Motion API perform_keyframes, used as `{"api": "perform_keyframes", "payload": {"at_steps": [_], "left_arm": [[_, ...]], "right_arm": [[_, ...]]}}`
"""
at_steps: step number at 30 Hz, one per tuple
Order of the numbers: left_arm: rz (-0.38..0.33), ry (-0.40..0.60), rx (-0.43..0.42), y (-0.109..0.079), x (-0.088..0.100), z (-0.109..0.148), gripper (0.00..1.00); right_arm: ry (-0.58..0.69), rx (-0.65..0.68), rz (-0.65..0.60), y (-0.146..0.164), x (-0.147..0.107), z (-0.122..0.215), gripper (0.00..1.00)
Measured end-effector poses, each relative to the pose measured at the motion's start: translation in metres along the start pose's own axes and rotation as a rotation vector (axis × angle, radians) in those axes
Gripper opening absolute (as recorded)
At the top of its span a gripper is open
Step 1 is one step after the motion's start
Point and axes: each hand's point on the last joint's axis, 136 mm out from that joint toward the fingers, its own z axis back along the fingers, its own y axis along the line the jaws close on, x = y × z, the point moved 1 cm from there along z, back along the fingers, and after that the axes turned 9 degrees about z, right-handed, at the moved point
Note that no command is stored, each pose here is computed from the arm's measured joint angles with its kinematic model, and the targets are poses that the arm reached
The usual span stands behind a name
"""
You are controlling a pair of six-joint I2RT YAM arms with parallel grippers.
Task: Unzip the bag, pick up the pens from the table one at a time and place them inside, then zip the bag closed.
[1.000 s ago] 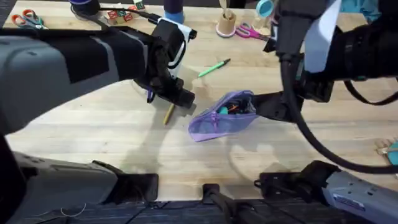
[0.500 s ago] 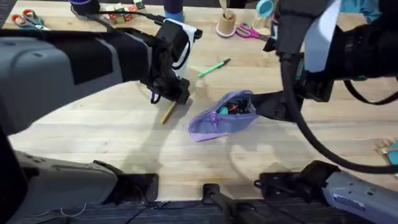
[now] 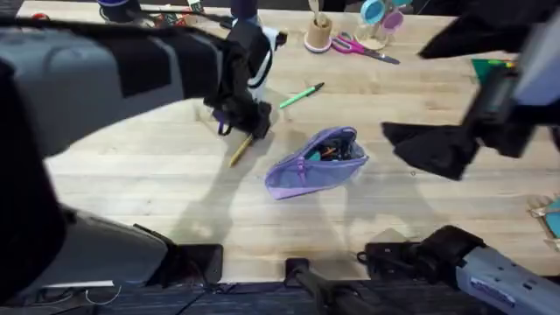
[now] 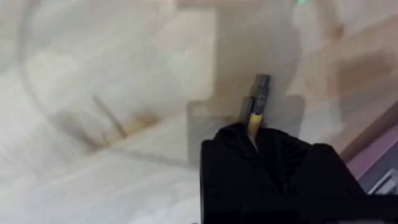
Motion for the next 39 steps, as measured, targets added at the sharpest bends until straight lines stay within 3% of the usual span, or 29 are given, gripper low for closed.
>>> {"api": "perform_keyframes", "payload": {"at_steps": [7,14,20,25,32,39], "left_arm": [[-0.024,-0.155,-0.105,-0.031,0.061,0.036,0.041],[-0.119,-0.314,-0.202,-0.079,0.091,0.094,0.043],[-0.220,-0.413,-0.265,-0.112,0.083,0.140,0.043],[-0.291,-0.456,-0.308,-0.135,0.069,0.164,0.043],[-0.376,-0.407,-0.346,-0.162,0.041,0.167,0.043],[-0.470,-0.437,-0.424,-0.199,0.030,0.175,0.044]], "right_arm": [[-0.014,-0.102,-0.110,-0.011,-0.012,0.024,0.996],[-0.020,-0.147,-0.150,-0.015,-0.017,0.033,0.996],[0.002,-0.138,-0.162,-0.012,-0.022,0.033,0.996],[0.032,-0.086,-0.176,0.000,-0.030,0.032,0.996],[0.016,-0.072,-0.195,0.004,-0.028,0.034,0.996],[-0.026,-0.103,-0.190,0.008,-0.027,0.048,0.996]]}}
